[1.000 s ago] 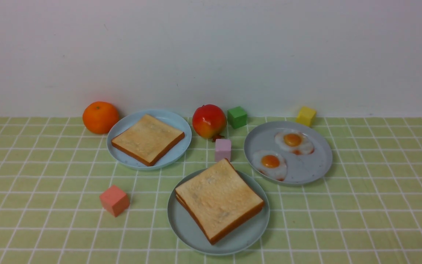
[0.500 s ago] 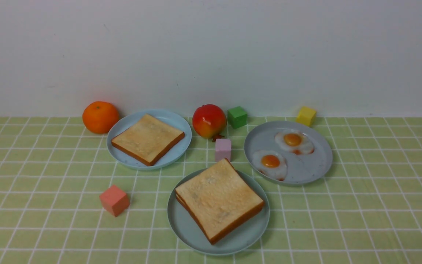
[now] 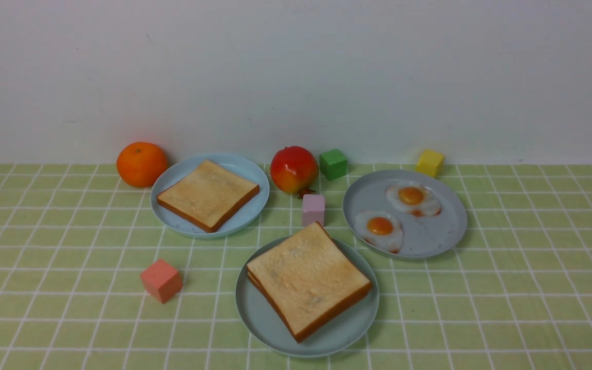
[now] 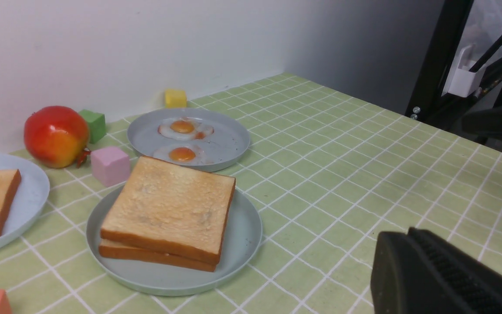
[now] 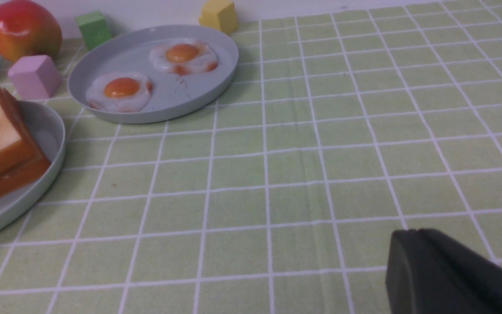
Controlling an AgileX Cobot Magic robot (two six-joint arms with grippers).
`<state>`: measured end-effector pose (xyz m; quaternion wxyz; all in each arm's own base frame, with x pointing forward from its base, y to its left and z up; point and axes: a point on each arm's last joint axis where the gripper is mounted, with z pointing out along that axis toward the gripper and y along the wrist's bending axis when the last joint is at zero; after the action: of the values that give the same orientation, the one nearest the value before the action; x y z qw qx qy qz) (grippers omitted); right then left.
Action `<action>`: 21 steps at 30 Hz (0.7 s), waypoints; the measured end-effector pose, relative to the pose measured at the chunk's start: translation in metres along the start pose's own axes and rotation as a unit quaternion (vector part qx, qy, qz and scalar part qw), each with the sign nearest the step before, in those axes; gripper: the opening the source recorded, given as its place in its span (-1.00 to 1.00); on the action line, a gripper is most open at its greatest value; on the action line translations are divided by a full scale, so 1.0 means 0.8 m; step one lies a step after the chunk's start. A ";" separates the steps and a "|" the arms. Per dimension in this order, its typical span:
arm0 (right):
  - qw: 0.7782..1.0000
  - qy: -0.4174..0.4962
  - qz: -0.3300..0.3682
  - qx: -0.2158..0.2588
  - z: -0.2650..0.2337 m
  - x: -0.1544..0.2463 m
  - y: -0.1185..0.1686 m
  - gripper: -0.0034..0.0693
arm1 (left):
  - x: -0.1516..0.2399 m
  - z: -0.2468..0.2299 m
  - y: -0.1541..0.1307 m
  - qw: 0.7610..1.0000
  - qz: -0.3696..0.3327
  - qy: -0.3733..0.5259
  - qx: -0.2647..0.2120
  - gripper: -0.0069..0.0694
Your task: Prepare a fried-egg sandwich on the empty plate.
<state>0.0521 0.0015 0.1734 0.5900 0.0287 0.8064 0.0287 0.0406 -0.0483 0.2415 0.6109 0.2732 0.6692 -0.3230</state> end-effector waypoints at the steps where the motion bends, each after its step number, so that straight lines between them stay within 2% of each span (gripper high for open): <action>1: 1.000 0.000 0.000 0.000 0.000 0.000 0.000 -0.89 | -0.001 -0.002 0.002 1.000 0.010 -0.007 -0.015 -0.76; 4: 1.000 0.000 0.000 0.000 0.000 0.000 0.000 -0.89 | -0.003 -0.006 0.007 0.998 0.012 -0.022 -0.049 -0.81; 5: 1.000 0.000 0.000 0.000 0.000 0.000 0.000 -0.89 | -0.005 -0.011 0.014 0.994 0.008 -0.039 -0.098 -0.85; 6: 1.000 0.000 0.000 0.000 0.000 0.000 0.000 -0.89 | -0.005 -0.011 0.015 0.994 0.009 -0.041 -0.104 -0.85; 8: 1.000 0.000 0.000 0.000 0.000 0.000 0.000 -0.88 | 0.001 -0.019 0.025 0.979 0.002 -0.067 -0.191 -0.85; 12: 1.000 0.000 0.000 0.000 0.000 0.000 0.000 -0.87 | 0.032 -0.023 0.043 0.950 -0.027 -0.066 -0.305 -0.85; 13: 1.000 0.000 0.000 0.000 0.000 0.000 0.000 -0.87 | 0.034 -0.023 0.044 0.948 -0.030 -0.064 -0.311 -0.85; 17: 1.000 0.000 0.000 0.000 0.000 0.000 0.000 -0.86 | 0.067 -0.026 0.056 0.919 -0.086 -0.008 -0.386 -0.85; 21: 1.000 0.000 0.000 0.000 0.000 0.000 0.000 -0.85 | 0.086 -0.029 0.056 0.905 -0.128 0.055 -0.403 -0.85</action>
<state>0.0521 0.0015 0.1734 0.5900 0.0287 0.8064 0.0287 0.0525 -0.0037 0.1699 0.5850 -0.0669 0.8038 -0.0854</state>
